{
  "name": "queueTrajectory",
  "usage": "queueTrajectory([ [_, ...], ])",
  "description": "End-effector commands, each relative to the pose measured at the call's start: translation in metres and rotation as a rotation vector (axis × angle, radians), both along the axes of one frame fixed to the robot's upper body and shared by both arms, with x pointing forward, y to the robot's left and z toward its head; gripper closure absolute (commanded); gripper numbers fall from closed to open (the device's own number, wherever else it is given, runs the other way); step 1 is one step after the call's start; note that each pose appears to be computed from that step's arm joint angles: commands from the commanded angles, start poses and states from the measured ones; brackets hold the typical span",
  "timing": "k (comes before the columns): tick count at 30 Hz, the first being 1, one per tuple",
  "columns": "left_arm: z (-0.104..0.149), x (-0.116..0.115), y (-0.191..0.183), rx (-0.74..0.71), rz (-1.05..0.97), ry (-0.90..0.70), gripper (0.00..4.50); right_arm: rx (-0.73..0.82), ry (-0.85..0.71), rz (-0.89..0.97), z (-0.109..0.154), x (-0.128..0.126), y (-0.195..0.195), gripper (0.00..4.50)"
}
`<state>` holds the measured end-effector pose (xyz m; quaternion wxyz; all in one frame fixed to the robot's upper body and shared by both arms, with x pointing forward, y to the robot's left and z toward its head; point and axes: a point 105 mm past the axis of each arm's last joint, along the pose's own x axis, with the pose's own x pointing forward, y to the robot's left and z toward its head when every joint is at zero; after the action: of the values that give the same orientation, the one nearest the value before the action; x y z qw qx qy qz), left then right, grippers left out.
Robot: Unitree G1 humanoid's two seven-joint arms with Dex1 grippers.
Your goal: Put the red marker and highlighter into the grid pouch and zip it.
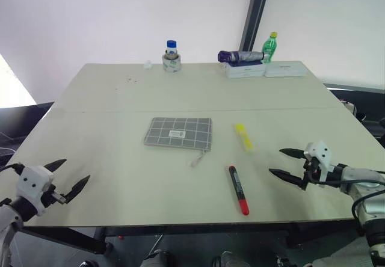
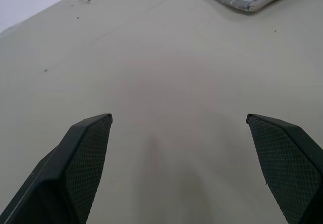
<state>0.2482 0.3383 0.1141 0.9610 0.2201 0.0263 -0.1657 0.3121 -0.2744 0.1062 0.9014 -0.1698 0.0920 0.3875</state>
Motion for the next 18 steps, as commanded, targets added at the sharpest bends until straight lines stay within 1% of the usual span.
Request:
queueTrajectory([
  [1, 0.017, 0.0, 0.005, 0.031, 0.014, -0.069, 0.0, -0.002, -0.043, 0.011, 0.009, 0.003, 0.003, 0.02],
  [3, 0.019, 0.002, 0.007, 0.068, 0.036, -0.083, 0.0, -0.002, -0.043, 0.012, 0.009, 0.003, 0.003, 0.02],
  [12, 0.022, 0.004, 0.004, 0.076, 0.005, -0.107, 0.0, 0.002, -0.044, 0.019, 0.009, 0.008, 0.008, 0.02],
  [18, 0.016, 0.002, 0.003, 0.071, 0.012, -0.097, 0.0, 0.014, -0.045, 0.029, 0.011, 0.01, 0.013, 0.02],
])
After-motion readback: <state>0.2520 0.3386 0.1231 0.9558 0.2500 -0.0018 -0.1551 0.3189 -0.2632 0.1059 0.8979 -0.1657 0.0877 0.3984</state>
